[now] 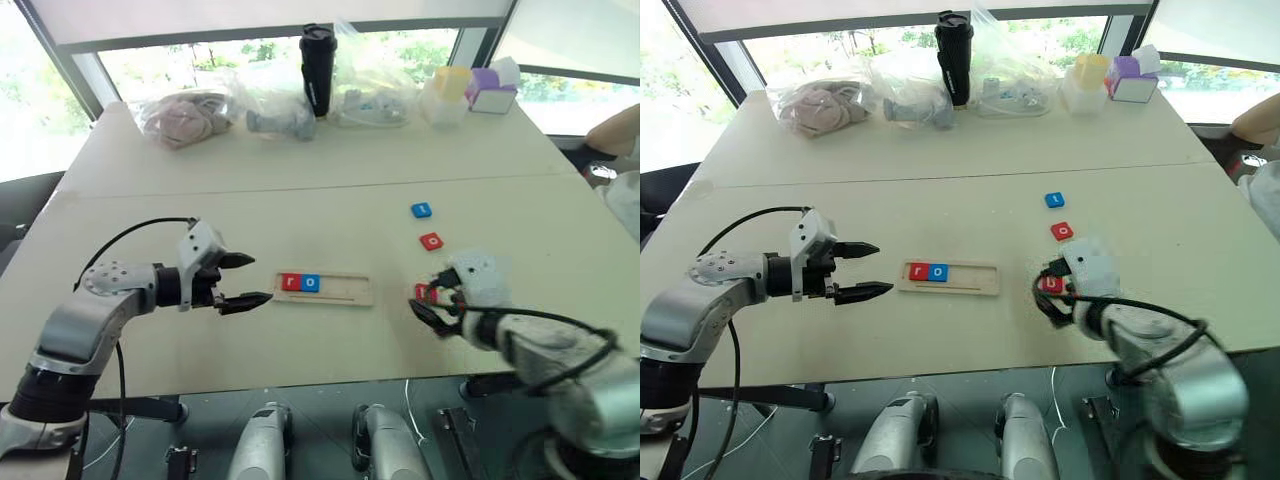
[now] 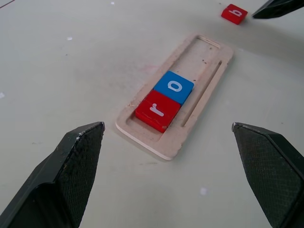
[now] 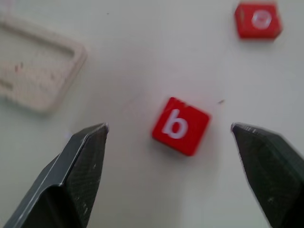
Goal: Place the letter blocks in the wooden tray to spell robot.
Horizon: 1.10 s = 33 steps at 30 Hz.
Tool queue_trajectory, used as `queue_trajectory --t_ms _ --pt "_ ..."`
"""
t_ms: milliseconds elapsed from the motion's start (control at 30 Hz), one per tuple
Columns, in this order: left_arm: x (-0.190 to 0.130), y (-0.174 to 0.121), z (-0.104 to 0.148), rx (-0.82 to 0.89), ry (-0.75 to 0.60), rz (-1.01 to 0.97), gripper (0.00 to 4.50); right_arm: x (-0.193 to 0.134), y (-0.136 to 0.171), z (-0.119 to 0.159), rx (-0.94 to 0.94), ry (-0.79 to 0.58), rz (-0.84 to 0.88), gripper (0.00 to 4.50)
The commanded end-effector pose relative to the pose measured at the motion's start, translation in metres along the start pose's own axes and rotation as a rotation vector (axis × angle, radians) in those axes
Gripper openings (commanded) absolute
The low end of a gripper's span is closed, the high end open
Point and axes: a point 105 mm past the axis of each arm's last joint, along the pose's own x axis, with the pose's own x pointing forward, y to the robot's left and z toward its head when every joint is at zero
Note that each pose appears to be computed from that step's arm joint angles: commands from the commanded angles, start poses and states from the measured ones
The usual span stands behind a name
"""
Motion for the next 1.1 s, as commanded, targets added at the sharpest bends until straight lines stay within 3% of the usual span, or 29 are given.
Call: queue_trajectory --t_ms 33,100,200,400,733,1067,1100 --pt "-0.002 -0.001 0.004 0.025 -0.005 -0.010 4.50 -0.019 -0.013 0.012 -0.126 -0.076 0.136 4.42" --pt "-0.001 -0.002 0.003 0.023 0.001 -0.017 4.50 -0.030 -0.037 0.013 -0.151 -0.142 0.199 4.42" --pt "-0.001 -0.001 0.004 0.025 0.001 -0.020 4.50 -0.025 -0.043 0.008 -0.186 -0.220 0.293 4.42" --pt "-0.003 -0.001 0.006 0.032 0.007 -0.020 4.50 0.010 -0.062 -0.006 -0.271 -0.251 0.357 4.42" --pt "-0.010 -0.005 -0.001 0.014 0.026 0.009 4.50 0.035 -0.058 -0.002 -0.307 -0.267 0.472 4.42" --pt "-0.012 -0.005 -0.003 0.007 0.030 0.021 4.50 0.045 -0.053 -0.017 -0.317 -0.212 0.510 4.42" --pt "-0.012 -0.005 -0.003 0.007 0.031 0.022 4.50 0.047 -0.055 -0.017 -0.313 -0.210 0.503 4.19"
